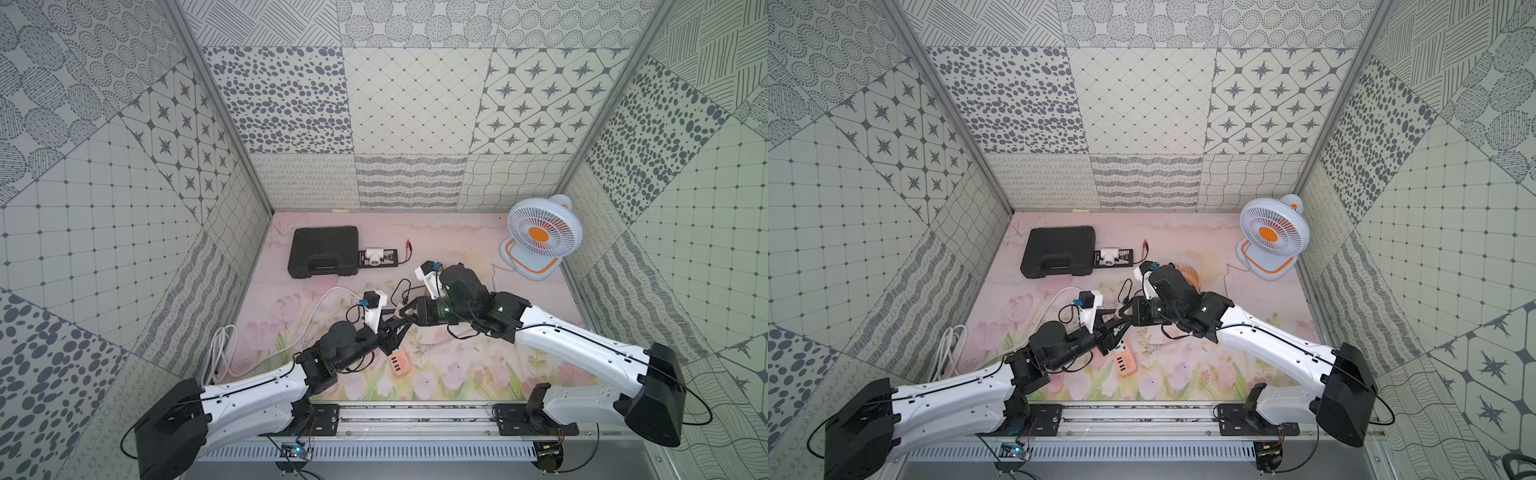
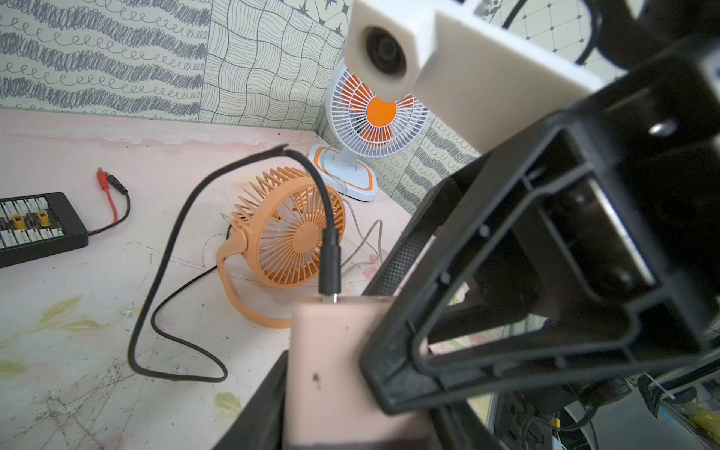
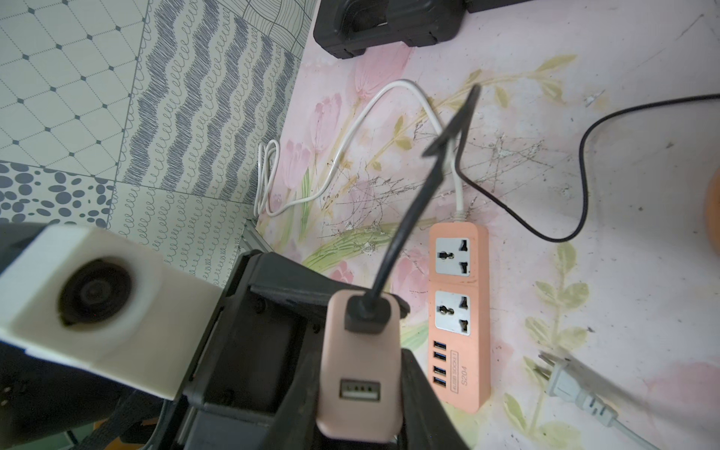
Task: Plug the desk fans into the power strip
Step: Pick up the plug from the center of the board, then adjust the socket at the center of the board.
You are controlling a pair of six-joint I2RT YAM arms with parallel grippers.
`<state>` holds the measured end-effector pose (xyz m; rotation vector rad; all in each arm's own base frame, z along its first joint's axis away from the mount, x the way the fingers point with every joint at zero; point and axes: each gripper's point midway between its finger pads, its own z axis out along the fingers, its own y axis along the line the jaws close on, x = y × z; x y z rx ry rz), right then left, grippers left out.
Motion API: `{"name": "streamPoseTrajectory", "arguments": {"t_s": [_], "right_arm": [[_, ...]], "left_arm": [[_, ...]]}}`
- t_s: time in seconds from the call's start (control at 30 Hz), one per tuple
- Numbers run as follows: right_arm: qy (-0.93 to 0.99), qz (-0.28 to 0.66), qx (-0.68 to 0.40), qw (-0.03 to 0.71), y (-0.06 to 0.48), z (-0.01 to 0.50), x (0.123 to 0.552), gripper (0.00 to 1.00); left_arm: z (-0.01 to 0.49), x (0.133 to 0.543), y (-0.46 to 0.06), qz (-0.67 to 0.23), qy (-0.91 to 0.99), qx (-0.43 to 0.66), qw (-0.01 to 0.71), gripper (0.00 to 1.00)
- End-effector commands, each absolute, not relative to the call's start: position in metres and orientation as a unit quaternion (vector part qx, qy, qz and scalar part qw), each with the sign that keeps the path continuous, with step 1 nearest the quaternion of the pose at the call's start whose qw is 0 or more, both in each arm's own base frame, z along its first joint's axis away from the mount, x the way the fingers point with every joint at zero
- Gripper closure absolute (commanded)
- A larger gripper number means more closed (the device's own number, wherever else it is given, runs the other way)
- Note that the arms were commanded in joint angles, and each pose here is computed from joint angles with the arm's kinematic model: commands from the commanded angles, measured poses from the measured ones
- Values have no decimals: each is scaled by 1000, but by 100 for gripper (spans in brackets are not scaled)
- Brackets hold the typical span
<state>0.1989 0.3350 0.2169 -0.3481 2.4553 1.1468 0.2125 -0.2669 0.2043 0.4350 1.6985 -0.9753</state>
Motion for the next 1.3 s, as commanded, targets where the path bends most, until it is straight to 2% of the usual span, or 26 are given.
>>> {"name": "streamPoseTrajectory", "arguments": {"t_s": [0.0, 0.03, 0.07, 0.1, 0.23, 0.5, 0.7, 0.83, 0.97, 1.07, 1.27], "right_arm": [[885, 386, -137, 223, 329, 219, 204, 100], [886, 378, -138, 228, 326, 219, 205, 100], [889, 369, -137, 236, 323, 219, 208, 100], [890, 358, -136, 246, 319, 220, 211, 100], [900, 290, -128, 299, 297, 225, 231, 100], [901, 202, -106, 370, 263, 232, 269, 100], [908, 67, -65, 408, 218, 220, 294, 100], [911, 28, -63, 407, 207, 208, 297, 100], [918, 32, -74, 389, 210, 195, 292, 100], [921, 67, -97, 372, 223, 188, 282, 100], [903, 145, -130, 384, 250, 189, 253, 100]], "left_arm": [[235, 211, -274, -439, 676, 186, 561, 97], [235, 211, -274, -439, 678, 185, 559, 82], [234, 212, -273, -438, 682, 181, 557, 60], [233, 213, -272, -438, 686, 173, 554, 43], [226, 219, -263, -420, 727, 134, 527, 3], [184, 239, -212, -288, 842, -16, 455, 1], [159, 233, -192, -184, 906, -24, 380, 5], [148, 231, -178, -105, 940, -27, 323, 10], [144, 230, -176, -50, 960, -20, 273, 13], [145, 232, -173, -23, 964, -23, 264, 18], [150, 231, -171, -72, 952, -46, 295, 27]]}}
